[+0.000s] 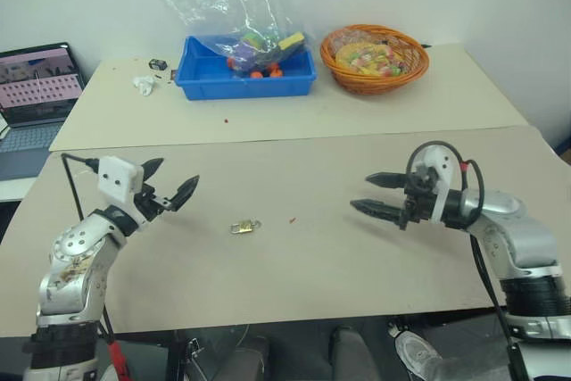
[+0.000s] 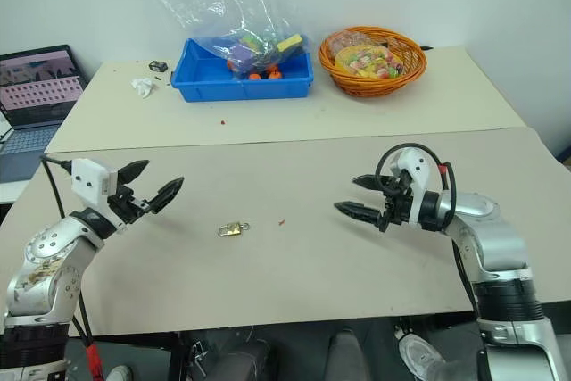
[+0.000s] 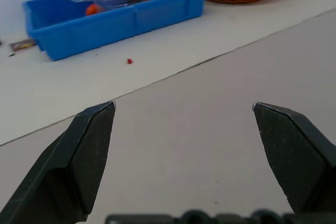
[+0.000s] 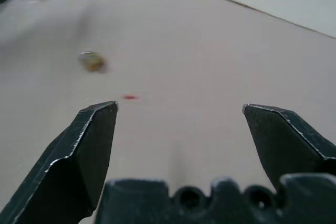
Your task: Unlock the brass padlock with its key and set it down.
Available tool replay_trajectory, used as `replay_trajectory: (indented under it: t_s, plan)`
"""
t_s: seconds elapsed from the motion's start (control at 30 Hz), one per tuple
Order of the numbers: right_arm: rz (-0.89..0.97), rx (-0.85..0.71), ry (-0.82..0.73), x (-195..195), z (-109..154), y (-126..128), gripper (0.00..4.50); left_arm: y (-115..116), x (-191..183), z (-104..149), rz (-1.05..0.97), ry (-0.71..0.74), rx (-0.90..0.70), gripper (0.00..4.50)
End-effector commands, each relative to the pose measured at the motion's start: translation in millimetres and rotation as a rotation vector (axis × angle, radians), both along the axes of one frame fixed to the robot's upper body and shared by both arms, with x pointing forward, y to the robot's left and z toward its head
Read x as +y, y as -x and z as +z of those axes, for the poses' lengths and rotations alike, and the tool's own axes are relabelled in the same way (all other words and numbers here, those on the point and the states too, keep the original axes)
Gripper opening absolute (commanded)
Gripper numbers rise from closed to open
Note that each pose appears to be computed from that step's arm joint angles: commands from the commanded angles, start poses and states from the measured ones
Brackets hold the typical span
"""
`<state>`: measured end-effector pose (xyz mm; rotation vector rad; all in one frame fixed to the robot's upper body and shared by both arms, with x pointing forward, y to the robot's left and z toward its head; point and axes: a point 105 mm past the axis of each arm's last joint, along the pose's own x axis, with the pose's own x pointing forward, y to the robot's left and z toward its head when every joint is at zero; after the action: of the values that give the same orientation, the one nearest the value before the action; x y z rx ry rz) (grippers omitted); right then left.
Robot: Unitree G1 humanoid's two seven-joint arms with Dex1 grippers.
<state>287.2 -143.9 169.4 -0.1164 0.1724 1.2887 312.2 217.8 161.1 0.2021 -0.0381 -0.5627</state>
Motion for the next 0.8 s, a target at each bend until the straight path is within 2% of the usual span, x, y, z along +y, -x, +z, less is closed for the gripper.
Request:
replay_trajectory:
  t_s: [0.03,0.13,0.23,0.37,0.6,0.8]
  plan:
    - [0.231,-0.008,-0.024,32.5,13.1,28.0,4.5,16.1,-31.4,11.1,-0.221,-0.086,0.002,4.47]
    - [0.271,-0.032,0.023,48.5,5.5,30.1,4.5,38.1,-50.1,4.7,-0.399,-0.14,0.069,4.47]
    - [0.295,-0.048,0.024,55.7,6.3,30.0,4.5,44.9,-48.5,-3.7,-0.459,-0.174,0.119,4.47]
    - [0.255,-0.069,0.012,57.3,9.1,18.9,4.5,28.2,-30.2,-34.1,-0.428,-0.288,0.134,4.47]
    - [0.136,-0.077,0.023,47.8,-0.4,2.5,4.5,-5.7,-27.8,-49.6,-0.439,-0.323,0.062,4.47]
    - [0.074,-0.08,0.02,42.5,-0.8,-2.8,4.5,3.8,-46.3,-71.3,-0.564,-0.316,0.088,4.47]
